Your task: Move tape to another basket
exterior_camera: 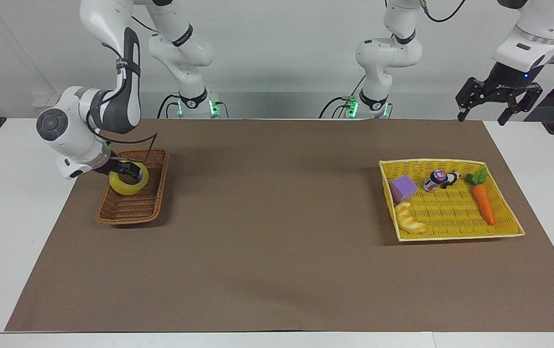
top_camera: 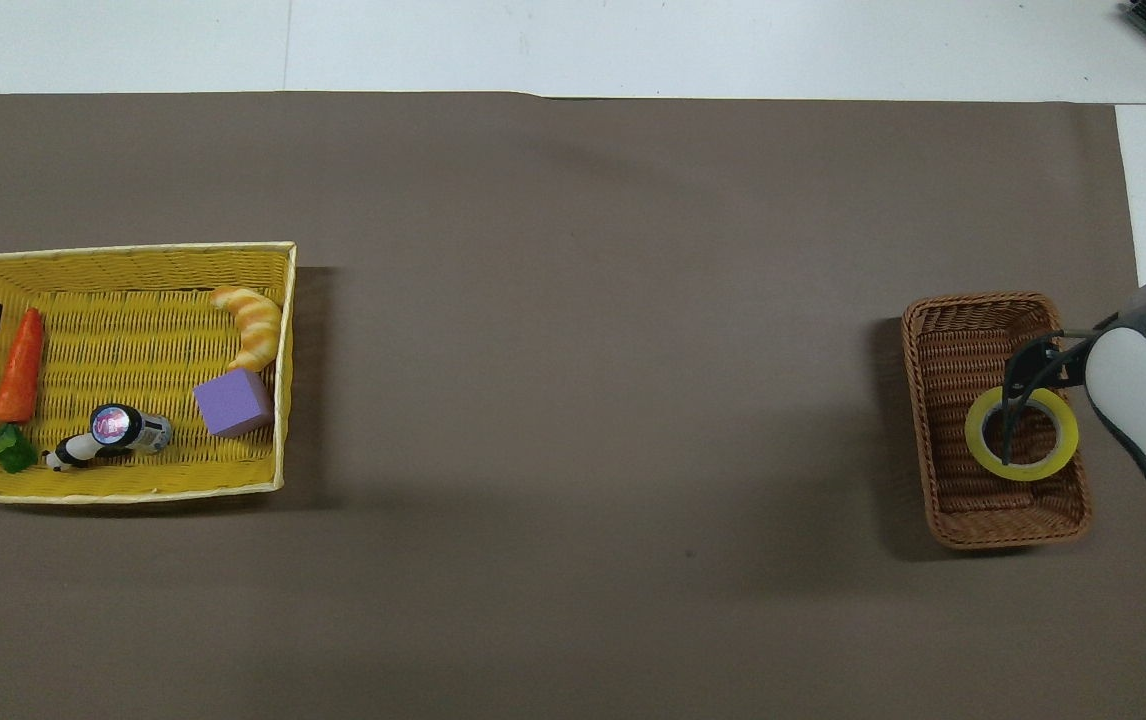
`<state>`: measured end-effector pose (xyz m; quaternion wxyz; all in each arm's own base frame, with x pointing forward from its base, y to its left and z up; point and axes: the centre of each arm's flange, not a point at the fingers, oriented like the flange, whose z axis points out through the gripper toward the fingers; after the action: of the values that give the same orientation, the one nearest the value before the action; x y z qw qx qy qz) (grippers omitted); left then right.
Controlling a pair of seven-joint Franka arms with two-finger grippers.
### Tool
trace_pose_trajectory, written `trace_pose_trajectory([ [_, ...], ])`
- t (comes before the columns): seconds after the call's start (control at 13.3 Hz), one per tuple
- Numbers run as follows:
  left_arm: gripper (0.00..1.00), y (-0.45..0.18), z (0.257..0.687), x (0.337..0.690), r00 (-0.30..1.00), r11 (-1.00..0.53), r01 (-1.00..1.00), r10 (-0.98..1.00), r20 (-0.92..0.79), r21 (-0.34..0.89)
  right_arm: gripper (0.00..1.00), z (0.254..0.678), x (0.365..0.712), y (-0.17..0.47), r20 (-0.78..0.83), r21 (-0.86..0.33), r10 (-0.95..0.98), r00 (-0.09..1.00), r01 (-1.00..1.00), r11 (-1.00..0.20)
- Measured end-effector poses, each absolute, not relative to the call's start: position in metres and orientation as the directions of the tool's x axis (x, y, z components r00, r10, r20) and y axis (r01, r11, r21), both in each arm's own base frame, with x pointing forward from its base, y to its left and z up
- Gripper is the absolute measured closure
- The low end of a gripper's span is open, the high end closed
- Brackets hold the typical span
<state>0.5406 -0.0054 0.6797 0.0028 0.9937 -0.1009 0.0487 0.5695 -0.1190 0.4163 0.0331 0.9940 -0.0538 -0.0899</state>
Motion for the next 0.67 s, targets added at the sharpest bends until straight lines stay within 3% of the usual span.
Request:
trace_pose_trajectory([
  [0.67,0.0,-0.005,0.68,0.541,0.975,-0.98,-0.201,-0.2,0.097,-0.004,0.0,0.531,0.611,-0.06,0.051,0.088,-0.062,0.997,-0.066,-0.994],
])
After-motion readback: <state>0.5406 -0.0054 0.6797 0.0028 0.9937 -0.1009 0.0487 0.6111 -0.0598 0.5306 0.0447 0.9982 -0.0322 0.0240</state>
